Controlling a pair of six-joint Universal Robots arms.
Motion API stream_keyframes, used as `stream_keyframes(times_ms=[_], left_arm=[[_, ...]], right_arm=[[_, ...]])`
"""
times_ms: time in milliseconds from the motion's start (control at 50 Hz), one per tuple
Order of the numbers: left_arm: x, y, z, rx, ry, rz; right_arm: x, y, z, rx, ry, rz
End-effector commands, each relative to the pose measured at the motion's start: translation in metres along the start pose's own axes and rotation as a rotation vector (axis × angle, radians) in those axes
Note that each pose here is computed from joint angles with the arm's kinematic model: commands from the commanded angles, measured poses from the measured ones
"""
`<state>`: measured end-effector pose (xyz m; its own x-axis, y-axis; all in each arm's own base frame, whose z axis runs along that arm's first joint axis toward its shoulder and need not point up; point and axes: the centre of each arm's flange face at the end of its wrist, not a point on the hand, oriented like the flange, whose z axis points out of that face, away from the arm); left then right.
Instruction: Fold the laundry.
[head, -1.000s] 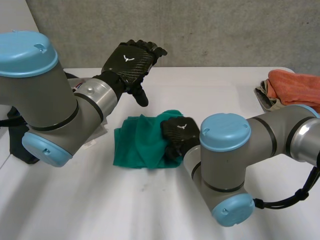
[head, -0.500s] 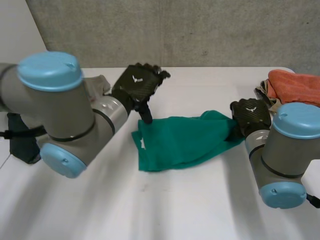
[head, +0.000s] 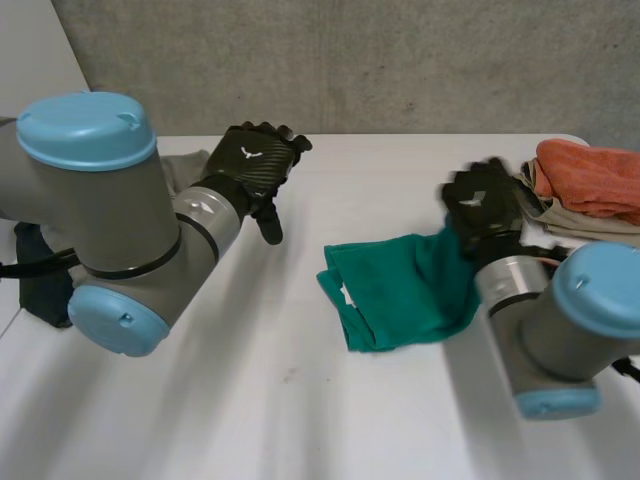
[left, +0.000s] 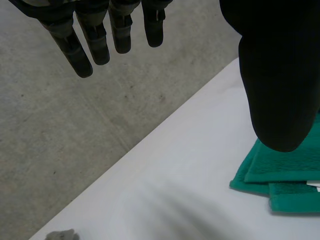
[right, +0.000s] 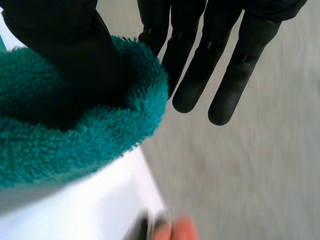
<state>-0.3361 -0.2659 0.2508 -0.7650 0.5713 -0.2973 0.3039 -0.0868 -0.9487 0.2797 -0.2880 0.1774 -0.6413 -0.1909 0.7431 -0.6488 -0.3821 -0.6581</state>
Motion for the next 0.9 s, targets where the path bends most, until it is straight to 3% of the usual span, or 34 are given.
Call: stream_keyframes(times_ms=[20, 120, 220, 300, 380, 460, 520, 660, 900], left_arm=[[-0.010, 0.003, -0.007, -0.017, -0.014, -0.018], [-0.011, 0.007, -0.007, -0.025, -0.008, -0.015], [-0.014, 0.005, -0.002, -0.013, -0.015, -0.020], [-0.018, -0.008, 0.007, 0.033, -0.028, -0.020], [-0.015, -0.019, 0.020, 0.074, -0.030, -0.034], [0.010, -0.024, 0.033, 0.066, 0.041, -0.054], [0.032, -0.023, 0.043, 0.055, 0.105, -0.055], [0.083, 0.001, 0.049, -0.058, 0.225, -0.032], [0.083, 0.010, 0.040, -0.146, 0.141, -0.013]], right_arm=[[-0.080, -0.045, -0.048, 0.340, -0.271, -0.094], [-0.101, -0.031, -0.055, 0.331, -0.352, -0.173], [-0.075, -0.036, -0.041, 0.328, -0.297, -0.124], [-0.029, -0.047, -0.021, 0.299, -0.206, 0.053], [0.018, -0.044, -0.004, 0.162, -0.179, 0.361], [0.053, -0.019, 0.018, -0.044, -0.209, 0.656], [0.061, -0.004, 0.030, -0.150, -0.251, 0.750], [0.066, 0.030, 0.036, -0.346, -0.329, 0.766], [0.068, 0.035, 0.017, -0.385, -0.311, 0.800]])
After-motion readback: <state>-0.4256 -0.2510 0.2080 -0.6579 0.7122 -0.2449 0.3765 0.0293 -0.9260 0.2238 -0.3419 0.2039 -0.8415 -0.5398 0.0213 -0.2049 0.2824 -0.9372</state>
